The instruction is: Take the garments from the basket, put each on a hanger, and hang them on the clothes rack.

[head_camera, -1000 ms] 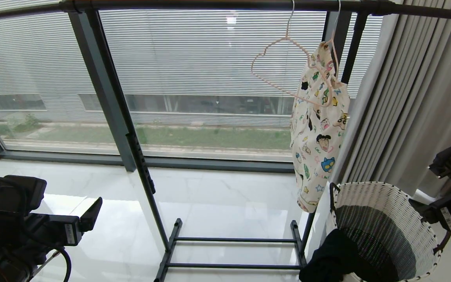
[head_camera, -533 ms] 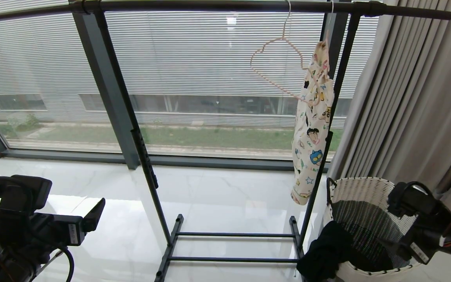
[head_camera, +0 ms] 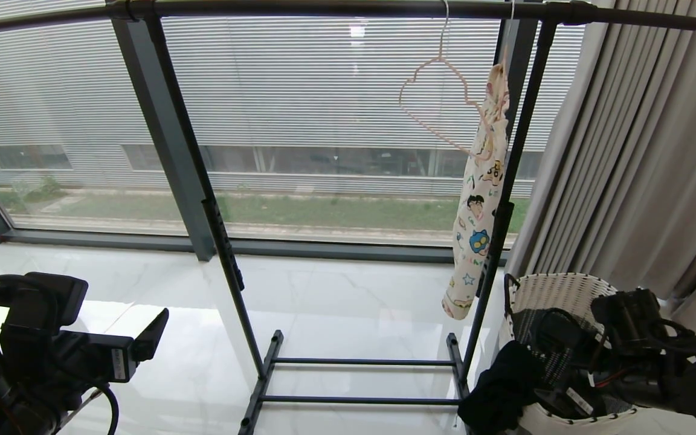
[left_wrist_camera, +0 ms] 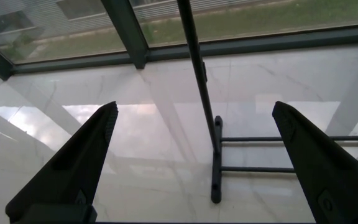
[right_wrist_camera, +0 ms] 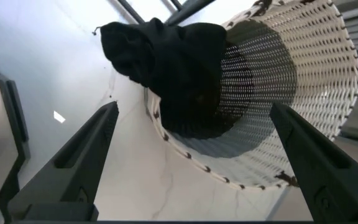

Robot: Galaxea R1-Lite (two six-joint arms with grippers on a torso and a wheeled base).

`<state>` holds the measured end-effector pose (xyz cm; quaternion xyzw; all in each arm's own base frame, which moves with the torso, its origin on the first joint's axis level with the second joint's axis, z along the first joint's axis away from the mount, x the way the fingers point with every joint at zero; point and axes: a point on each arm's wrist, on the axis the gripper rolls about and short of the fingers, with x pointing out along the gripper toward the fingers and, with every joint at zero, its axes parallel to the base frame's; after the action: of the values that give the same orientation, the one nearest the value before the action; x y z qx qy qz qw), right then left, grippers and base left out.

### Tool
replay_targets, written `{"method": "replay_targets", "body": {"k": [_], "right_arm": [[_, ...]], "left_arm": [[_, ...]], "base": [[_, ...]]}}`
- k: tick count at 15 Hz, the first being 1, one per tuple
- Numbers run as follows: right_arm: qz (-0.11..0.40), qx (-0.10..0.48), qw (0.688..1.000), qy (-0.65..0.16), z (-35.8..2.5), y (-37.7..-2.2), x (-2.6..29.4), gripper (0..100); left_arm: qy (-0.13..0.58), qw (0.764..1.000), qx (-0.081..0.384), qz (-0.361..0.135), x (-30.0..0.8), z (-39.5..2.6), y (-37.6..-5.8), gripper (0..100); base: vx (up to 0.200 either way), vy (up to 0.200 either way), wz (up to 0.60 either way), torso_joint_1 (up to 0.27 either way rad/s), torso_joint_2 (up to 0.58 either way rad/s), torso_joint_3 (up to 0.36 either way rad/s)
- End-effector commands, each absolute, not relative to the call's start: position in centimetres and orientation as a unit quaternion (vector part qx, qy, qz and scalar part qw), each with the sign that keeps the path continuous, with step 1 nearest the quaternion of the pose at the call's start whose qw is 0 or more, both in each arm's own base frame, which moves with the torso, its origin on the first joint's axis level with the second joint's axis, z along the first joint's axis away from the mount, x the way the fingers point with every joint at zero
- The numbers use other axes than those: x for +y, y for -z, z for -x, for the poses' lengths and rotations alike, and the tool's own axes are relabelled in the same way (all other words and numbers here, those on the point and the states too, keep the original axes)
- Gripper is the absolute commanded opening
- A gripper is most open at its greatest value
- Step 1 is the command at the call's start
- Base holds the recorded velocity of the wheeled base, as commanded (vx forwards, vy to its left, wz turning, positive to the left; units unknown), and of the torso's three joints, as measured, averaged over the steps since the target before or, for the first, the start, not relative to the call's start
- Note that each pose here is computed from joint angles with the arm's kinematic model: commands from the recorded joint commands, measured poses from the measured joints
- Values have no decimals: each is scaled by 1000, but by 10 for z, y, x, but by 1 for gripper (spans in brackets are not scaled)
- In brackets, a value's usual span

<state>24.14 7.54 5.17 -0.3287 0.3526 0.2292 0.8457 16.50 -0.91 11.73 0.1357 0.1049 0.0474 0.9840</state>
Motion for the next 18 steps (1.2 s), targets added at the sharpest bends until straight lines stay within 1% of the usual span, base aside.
{"method": "replay_targets", "body": {"k": [1, 4, 6, 7, 12, 15, 18], "right_arm": [[334, 402, 816, -246, -248, -16, 81, 100], [344, 400, 818, -228, -259, 6, 84, 100], [358, 380, 832, -187, -272, 29, 87, 100], [360, 372, 837, -178, -278, 34, 88, 100], [359, 379, 837, -165, -287, 46, 87, 100], [337, 375, 850, -153, -294, 46, 89, 100], [318, 358, 867, -139, -307, 41, 91, 100]], "left_arm": [[-42, 984, 106, -137, -12, -164, -117, 100], [-34, 983, 105, -145, -24, -157, -115, 100], [-30, 982, 108, -150, -29, -156, -114, 100], [-31, 982, 107, -150, -29, -156, -114, 100], [-31, 983, 108, -148, -29, -155, -113, 100], [-30, 982, 110, -149, -29, -155, -113, 100], [-31, 982, 110, -148, -29, -154, -113, 100]], "base": [[0, 0, 0, 0, 0, 0], [0, 0, 0, 0, 0, 0], [0, 0, 0, 0, 0, 0], [0, 0, 0, 0, 0, 0], [0, 0, 0, 0, 0, 0], [0, 0, 0, 0, 0, 0], [0, 0, 0, 0, 0, 0]]}}
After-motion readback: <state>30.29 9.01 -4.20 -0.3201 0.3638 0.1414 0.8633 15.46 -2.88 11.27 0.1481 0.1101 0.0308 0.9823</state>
